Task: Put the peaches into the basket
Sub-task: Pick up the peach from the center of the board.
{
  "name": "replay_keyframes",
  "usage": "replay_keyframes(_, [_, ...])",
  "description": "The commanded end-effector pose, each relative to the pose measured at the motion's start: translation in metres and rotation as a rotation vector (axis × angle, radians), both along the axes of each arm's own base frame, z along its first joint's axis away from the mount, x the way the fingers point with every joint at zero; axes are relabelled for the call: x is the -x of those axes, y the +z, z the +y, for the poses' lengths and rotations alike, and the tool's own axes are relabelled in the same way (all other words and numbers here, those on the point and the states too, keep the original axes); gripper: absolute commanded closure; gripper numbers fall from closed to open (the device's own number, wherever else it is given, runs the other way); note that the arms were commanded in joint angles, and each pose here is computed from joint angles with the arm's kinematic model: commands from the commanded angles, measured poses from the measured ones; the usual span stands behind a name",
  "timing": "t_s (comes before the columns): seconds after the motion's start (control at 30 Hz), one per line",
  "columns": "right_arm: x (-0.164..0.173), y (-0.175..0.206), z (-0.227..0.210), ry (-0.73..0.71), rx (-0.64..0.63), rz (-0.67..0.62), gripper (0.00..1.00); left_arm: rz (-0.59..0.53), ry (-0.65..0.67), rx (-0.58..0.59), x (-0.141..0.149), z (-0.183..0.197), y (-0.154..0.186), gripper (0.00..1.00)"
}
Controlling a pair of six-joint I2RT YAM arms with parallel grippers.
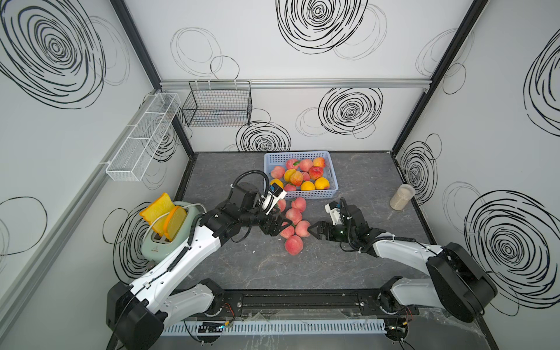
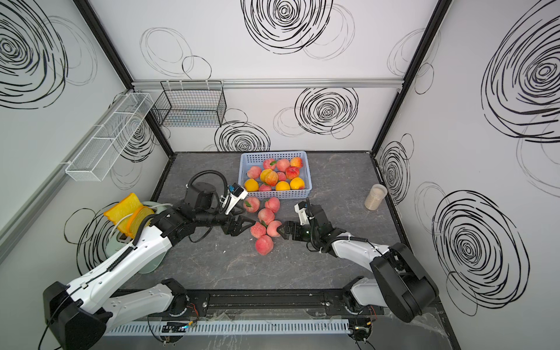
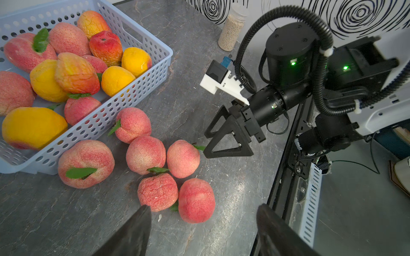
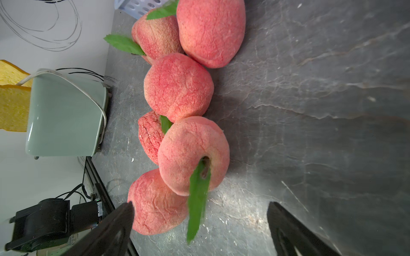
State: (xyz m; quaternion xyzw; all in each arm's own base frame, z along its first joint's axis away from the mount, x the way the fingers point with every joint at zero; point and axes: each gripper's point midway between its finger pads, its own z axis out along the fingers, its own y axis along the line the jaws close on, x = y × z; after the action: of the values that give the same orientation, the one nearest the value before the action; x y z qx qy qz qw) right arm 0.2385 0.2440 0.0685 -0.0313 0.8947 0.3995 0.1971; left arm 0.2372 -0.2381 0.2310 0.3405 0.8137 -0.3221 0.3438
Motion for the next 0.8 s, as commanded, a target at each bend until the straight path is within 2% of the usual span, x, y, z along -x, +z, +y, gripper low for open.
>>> replay_keyframes(0.0, [-0.007,0.011,0.013,0.011,-0.051,-0.003,0.03,-0.033,-0.027,0.013,0.000,-0.003,0.008,0.21])
replay_keyframes(0.5, [-0.017,-0.003,0.034,0.041,-0.056,0.028,0.00,-0.031,-0.022,0.009,0.000,-0.003,0.006,0.20])
replay_keyframes(0.77, [-0.020,-0.013,0.039,0.039,-0.050,0.043,0.06,-0.032,-0.020,0.011,-0.001,-0.003,0.007,0.20])
